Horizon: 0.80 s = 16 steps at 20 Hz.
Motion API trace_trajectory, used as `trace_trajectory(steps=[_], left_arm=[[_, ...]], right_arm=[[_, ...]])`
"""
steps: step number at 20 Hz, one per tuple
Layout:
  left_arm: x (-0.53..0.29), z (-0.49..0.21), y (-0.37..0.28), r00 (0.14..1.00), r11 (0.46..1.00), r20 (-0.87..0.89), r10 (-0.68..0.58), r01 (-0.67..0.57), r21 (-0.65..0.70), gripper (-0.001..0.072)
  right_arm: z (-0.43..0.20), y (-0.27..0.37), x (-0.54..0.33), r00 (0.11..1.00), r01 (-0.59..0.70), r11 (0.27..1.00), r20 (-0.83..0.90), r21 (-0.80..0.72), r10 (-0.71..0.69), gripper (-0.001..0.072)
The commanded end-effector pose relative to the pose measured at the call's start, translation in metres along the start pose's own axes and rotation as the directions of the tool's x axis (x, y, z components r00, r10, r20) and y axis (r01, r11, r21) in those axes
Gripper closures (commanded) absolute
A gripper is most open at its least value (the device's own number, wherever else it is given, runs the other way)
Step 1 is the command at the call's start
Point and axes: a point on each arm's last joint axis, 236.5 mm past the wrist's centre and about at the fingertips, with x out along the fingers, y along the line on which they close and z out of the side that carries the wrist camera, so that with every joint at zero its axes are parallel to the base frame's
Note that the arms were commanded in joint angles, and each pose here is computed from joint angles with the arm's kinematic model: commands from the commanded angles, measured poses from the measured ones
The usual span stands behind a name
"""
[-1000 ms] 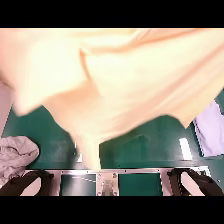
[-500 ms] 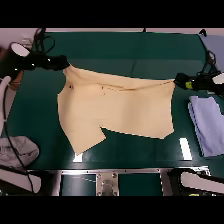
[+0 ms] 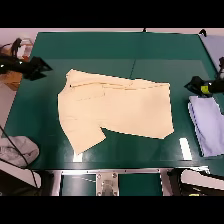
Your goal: Fold the shirts.
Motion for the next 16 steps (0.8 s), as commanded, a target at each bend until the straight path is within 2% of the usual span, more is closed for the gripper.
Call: trace_trajectory(steps=[1, 3, 8, 10, 11, 12, 13, 15, 16], left_arm=[[-0.021, -0.09, 0.038, 0.958, 0.977, -0.284, -0.033, -0.029, -0.212, 0.0048], [-0.007, -0.135, 0.071, 0.931, 0.958, -0.36, 0.056, -0.151, -0.243, 0.0049], [0.048, -0.199, 0.074, 0.916, 0.935, -0.396, -0.063, -0.084, -0.344, 0.0049], [0.066, -0.211, 0.074, 0.911, 0.944, -0.409, -0.048, -0.093, -0.318, 0.0049], [0.074, -0.212, 0.073, 0.911, 0.949, -0.411, -0.033, -0.101, -0.299, 0.0068], [0.083, -0.211, 0.07, 0.912, 0.957, -0.409, -0.015, -0.106, -0.271, 0.0206], [0.091, -0.208, 0.065, 0.916, 0.966, -0.401, -0.008, -0.096, -0.239, 0.0304], [0.104, -0.201, 0.052, 0.927, 0.977, -0.376, -0.015, -0.066, -0.203, 0.0562], [0.109, -0.198, 0.049, 0.932, 0.979, -0.361, -0.015, -0.059, -0.193, 0.0663]], right_arm=[[-0.068, -0.021, -0.024, 0.996, 0.011, 0.997, -0.092, 0.081, -0.003, 0.0434], [-0.104, -0.023, -0.026, 0.996, 0.025, 0.991, -0.087, 0.13, -0.014, 0.0431], [-0.175, -0.027, -0.017, 0.986, 0.043, 0.974, -0.165, 0.224, -0.005, 0.0417], [-0.202, -0.027, -0.013, 0.973, 0.05, 0.964, -0.232, 0.262, 0.012, 0.0302], [-0.213, -0.027, -0.011, 0.965, 0.054, 0.961, -0.26, 0.273, 0.02, 0.0301], [-0.221, -0.027, -0.009, 0.96, 0.056, 0.958, -0.278, 0.28, 0.025, 0.0301], [-0.225, -0.027, -0.008, 0.957, 0.059, 0.956, -0.287, 0.286, 0.027, 0.0302], [-0.231, -0.026, -0.008, 0.952, 0.06, 0.955, -0.306, 0.291, 0.033, 0.0302], [-0.236, -0.025, -0.009, 0.945, 0.06, 0.953, -0.323, 0.297, 0.042, 0.0301]])
